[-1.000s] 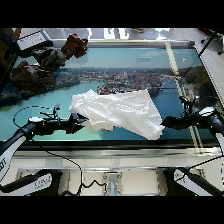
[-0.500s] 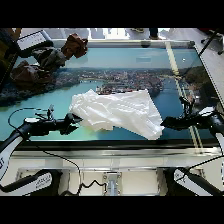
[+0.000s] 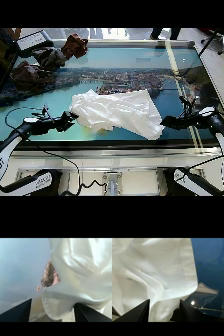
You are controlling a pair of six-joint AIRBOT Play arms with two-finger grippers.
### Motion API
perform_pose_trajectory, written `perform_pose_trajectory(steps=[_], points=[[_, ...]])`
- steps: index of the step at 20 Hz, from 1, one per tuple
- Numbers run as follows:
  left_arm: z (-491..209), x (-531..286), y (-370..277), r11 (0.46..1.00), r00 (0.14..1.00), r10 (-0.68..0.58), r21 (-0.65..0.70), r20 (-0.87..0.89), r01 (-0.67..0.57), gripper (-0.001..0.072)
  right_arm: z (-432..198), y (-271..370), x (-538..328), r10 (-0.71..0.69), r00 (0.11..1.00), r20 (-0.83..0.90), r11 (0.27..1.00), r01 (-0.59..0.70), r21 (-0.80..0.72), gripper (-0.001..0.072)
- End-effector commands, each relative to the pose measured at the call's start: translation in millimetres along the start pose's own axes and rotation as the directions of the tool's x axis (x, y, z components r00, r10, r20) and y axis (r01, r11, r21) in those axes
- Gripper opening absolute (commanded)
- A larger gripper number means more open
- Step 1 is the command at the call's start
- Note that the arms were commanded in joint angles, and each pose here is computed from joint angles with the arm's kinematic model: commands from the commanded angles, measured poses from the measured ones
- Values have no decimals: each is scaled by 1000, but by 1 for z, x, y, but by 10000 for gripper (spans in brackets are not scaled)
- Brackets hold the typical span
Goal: Fold the shirts.
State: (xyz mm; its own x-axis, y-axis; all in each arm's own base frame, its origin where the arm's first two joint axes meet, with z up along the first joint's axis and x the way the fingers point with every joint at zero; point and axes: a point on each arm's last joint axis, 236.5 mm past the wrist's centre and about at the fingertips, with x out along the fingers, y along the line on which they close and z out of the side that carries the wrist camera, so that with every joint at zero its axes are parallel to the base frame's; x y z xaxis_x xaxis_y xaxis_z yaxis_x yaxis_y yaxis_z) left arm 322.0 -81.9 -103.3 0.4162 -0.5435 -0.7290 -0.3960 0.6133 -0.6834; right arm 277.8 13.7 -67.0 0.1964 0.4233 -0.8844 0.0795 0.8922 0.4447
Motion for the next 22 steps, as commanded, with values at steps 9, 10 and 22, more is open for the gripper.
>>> perform_pose_trajectory(steps=[9,10,22], points=[[-9,9,7,1000,999,0,-22,-48,-1,469,3,2,0,9,1000,13,1000,-9,7,440],[-11,12,7,999,998,-8,-36,-58,6,462,3,2,0,9,1000,13,1000,-9,7,440],[5,12,-31,995,994,-100,5,-36,101,20,-7,-12,1,-47,998,-32,998,48,34,332]])
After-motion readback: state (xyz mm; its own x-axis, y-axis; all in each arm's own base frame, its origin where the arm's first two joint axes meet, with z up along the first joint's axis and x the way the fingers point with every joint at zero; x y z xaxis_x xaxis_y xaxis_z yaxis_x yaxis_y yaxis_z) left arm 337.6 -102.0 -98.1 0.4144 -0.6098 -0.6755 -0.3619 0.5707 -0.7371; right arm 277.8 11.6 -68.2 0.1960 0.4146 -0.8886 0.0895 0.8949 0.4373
